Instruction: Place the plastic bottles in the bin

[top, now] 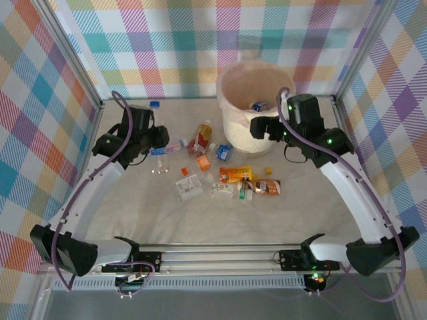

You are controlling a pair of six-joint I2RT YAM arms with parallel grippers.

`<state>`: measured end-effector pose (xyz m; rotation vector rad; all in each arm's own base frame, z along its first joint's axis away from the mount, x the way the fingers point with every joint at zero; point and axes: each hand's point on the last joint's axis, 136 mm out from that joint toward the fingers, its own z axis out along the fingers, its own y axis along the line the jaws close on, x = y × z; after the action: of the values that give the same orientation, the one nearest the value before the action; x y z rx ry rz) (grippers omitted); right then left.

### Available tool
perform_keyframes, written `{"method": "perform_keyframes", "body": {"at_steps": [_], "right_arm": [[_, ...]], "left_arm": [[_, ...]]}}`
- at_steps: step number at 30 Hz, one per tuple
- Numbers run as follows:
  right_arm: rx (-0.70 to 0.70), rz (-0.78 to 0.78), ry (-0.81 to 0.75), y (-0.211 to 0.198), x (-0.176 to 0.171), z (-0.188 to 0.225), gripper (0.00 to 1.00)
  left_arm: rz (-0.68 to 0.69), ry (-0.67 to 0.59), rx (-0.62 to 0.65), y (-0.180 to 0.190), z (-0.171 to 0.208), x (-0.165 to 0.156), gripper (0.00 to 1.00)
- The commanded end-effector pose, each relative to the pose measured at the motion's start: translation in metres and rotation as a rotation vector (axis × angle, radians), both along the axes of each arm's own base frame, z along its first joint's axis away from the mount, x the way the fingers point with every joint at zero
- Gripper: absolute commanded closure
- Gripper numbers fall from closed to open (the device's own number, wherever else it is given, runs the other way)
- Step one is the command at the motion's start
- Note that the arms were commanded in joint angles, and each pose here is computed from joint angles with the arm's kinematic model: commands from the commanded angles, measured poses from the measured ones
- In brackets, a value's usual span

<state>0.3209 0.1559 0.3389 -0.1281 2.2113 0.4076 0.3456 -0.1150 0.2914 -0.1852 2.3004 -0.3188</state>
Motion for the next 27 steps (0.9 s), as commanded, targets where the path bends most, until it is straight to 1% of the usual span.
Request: {"method": "perform_keyframes", "body": {"at_steps": [1,3,7,14,17,21,22,27], "right_arm": [[0.055,0.019,-0.024,0.001,-0.014,-0.001,0.00],[0.063,0.007,-0.024,-0.004,-0.022,-0.010,0.00],[0.074,-0.001,-0.018,-0.013,-0.039,-0.031,0.00],[0.077,-0.051,0.011,-0.031,-0.063,-0.061,0.00],[0.066,-0.075,0.010,-0.040,-0.070,-0.067,0.00],[0.054,-0.086,0.013,-0.045,-0.075,-0.075,0.00],[0.053,-0.110,0.015,-0.049,-0.076,-0.077,0.00],[0.003,-0.190,0.067,-0.063,-0.076,-0.099,0.00]], "left_arm": [[-0.081,-0.137,-0.115,-0.040,0.050,0.014,0.65],[-0.115,-0.187,-0.147,-0.058,0.069,0.023,0.67],[-0.214,-0.288,-0.200,-0.107,0.105,0.042,0.69],[-0.365,-0.450,-0.228,-0.186,0.158,0.078,0.71],[-0.404,-0.520,-0.234,-0.212,0.183,0.091,0.73],[-0.433,-0.607,-0.242,-0.238,0.202,0.111,0.74],[-0.441,-0.627,-0.243,-0.245,0.205,0.116,0.74],[-0.447,-0.703,-0.244,-0.264,0.203,0.140,0.74]]}}
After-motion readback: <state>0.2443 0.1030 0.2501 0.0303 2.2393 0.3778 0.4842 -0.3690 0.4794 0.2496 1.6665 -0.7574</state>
